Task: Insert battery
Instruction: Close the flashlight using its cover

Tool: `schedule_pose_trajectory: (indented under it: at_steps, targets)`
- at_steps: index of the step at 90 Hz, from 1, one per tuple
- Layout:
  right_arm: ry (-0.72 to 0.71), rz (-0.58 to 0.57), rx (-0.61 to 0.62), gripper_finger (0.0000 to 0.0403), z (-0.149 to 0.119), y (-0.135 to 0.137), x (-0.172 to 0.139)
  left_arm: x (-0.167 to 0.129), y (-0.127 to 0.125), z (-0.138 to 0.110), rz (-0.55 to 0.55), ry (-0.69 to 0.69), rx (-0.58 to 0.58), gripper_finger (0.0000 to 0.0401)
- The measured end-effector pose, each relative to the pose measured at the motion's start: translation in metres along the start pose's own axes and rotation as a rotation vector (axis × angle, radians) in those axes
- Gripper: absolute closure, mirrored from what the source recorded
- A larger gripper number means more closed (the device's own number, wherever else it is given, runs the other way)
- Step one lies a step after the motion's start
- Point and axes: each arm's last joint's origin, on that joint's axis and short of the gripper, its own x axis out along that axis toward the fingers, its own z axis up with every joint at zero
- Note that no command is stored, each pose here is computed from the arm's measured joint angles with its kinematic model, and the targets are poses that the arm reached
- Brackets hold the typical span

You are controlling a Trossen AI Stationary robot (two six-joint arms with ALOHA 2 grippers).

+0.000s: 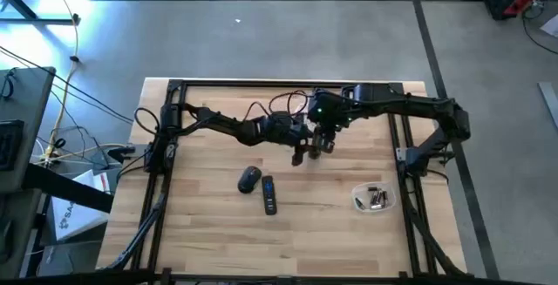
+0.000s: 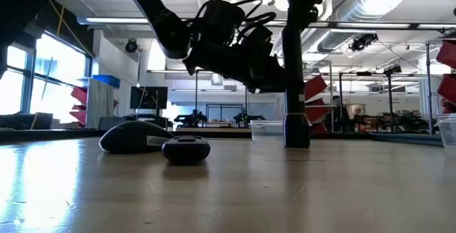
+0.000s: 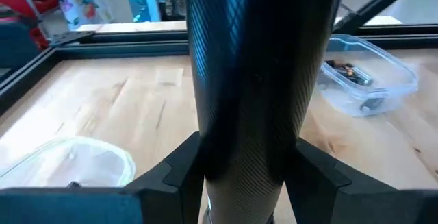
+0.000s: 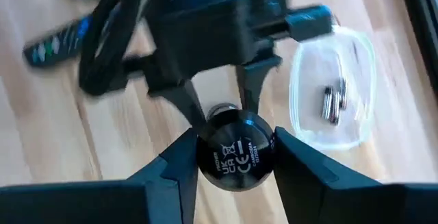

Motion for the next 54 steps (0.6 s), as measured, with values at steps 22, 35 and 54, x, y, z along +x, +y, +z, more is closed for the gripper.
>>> schedule_pose_trajectory:
  at_steps: [22, 35, 54]
  targets:
    - [-0.057, -0.025, 0.256, 0.0272, 0.003, 0.003, -0.006, 0.000, 0.003, 0.000, 0.008, 0.000, -0.011, 0.0266]
    - [-0.011, -0.016, 0.238, 0.0239, 0.002, 0.003, -0.015, 0.000, 0.002, -0.001, -0.004, 0.010, 0.007, 0.0266]
    - [-0.022, 0.027, -0.203, 0.0177, 0.003, 0.005, -0.043, 0.000, 0.001, -0.002, -0.089, 0.017, 0.054, 0.0266]
